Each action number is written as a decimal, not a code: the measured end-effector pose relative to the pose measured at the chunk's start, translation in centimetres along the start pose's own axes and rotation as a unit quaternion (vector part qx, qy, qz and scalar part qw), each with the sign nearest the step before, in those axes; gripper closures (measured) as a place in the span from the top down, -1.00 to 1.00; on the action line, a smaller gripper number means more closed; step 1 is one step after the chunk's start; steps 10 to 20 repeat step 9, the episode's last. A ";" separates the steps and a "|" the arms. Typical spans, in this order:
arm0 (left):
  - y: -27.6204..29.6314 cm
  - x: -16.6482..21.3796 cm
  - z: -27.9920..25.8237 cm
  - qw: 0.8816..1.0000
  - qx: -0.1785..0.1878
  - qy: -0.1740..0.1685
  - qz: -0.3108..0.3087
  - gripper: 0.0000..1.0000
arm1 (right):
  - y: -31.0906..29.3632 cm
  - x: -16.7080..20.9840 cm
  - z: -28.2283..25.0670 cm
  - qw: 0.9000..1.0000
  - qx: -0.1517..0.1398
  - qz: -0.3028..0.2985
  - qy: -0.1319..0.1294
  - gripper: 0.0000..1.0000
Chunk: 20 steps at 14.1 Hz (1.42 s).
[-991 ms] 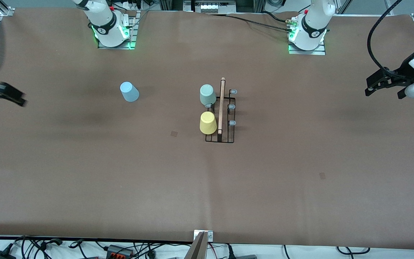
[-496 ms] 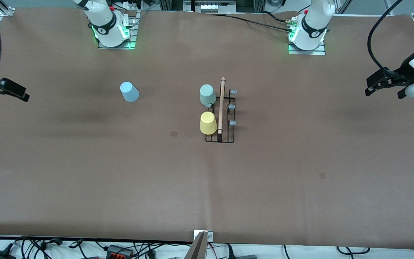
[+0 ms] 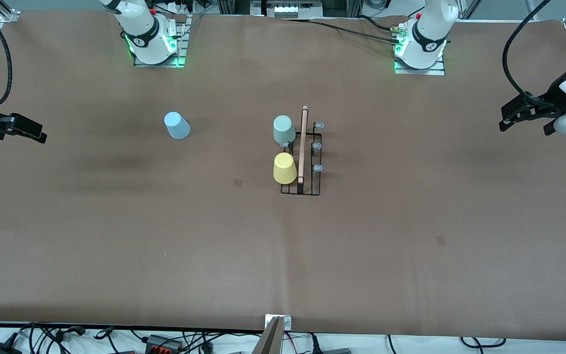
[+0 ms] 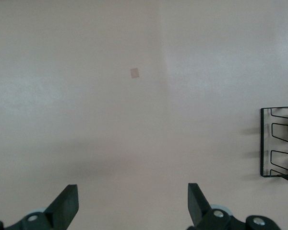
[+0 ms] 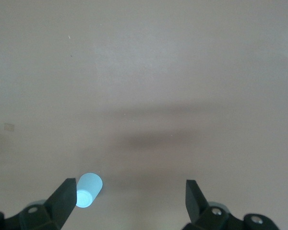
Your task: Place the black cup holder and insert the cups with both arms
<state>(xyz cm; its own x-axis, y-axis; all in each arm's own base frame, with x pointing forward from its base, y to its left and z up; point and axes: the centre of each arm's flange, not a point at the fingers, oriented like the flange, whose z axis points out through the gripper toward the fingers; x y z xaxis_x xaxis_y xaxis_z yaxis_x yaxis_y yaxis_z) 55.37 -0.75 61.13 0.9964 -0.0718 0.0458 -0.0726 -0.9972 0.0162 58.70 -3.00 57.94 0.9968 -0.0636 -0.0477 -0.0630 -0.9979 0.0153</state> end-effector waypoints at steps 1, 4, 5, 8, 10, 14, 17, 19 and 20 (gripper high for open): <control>0.0 0.0 0.0 1.000 0.000 0.000 0.000 1.00 | -0.4 0.0 -0.1 1.000 0.000 -0.004 0.000 1.00; 0.0 0.0 0.0 1.000 0.000 0.000 0.000 1.00 | -0.5 -0.1 -0.1 1.000 0.000 -0.005 0.001 1.00; -0.1 0.0 0.0 1.000 0.000 -0.001 -0.001 1.00 | -0.5 -0.1 -0.1 1.000 0.000 -0.004 0.001 1.00; -0.1 -0.1 0.1 1.000 0.000 -0.004 -0.001 1.00 | -0.5 -0.1 -0.2 1.000 0.000 -0.005 0.002 1.00; -0.1 -0.1 0.1 1.000 0.000 -0.004 -0.001 1.00 | -0.5 -0.1 -0.3 1.000 0.000 -0.005 0.003 1.00; -0.1 -0.1 0.1 1.000 0.000 -0.004 -0.001 1.00 | -0.5 -0.1 -0.3 1.000 0.000 -0.005 0.003 1.00; -0.1 -0.1 0.1 1.000 0.000 -0.004 -0.001 1.00 | -0.5 -0.1 -0.3 1.000 0.000 -0.005 0.003 1.00; -0.1 -0.1 0.1 1.000 0.000 -0.004 -0.001 1.00 | -0.5 -0.1 -0.3 1.000 0.000 -0.005 0.003 1.00; -0.1 -0.1 0.1 1.000 0.000 -0.004 -0.001 1.00 | -0.5 -0.1 -0.3 1.000 0.000 -0.005 0.003 1.00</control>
